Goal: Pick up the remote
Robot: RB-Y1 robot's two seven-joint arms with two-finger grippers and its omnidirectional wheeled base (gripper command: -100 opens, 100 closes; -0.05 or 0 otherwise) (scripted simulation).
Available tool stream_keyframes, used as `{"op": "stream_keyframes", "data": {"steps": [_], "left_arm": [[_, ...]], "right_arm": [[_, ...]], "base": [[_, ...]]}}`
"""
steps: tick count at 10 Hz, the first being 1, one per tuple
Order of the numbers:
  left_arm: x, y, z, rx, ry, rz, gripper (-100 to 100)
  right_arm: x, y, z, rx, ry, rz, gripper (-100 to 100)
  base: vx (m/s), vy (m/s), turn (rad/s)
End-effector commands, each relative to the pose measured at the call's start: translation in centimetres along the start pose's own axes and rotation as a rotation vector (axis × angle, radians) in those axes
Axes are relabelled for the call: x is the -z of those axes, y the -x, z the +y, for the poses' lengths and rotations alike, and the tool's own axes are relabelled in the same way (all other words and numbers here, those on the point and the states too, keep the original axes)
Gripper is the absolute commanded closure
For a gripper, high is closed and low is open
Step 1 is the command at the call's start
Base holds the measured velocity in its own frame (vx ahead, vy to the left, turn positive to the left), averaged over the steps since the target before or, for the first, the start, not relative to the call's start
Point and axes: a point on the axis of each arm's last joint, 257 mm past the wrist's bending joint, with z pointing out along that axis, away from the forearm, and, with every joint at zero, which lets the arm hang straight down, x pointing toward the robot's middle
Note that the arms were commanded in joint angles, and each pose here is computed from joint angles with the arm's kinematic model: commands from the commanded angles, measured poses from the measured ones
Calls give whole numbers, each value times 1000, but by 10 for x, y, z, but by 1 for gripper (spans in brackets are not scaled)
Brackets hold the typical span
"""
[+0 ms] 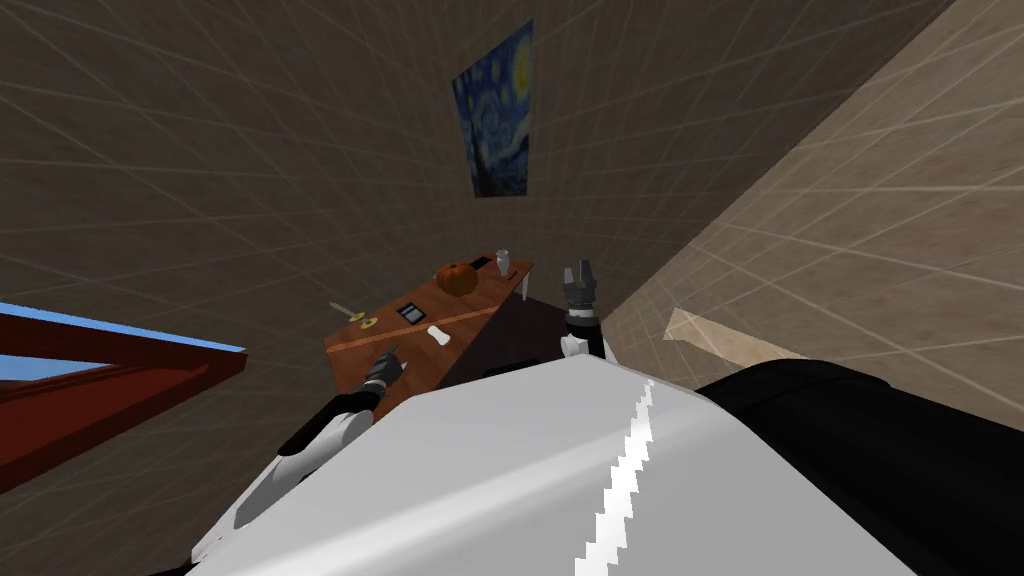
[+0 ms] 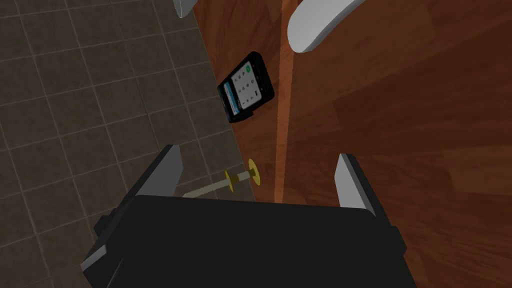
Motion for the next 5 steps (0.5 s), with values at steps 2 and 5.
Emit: {"op": "stream_keyframes", "data": {"steps": [2, 5], "left_arm": [[5, 18, 32, -19, 111, -8, -100], [8, 31, 53, -33, 187, -12, -100]], "right_arm": [[0, 0, 0, 0, 0, 0, 0], [0, 0, 0, 0, 0, 0, 0]], "base": [[30, -13, -176], [30, -7, -173]]}}
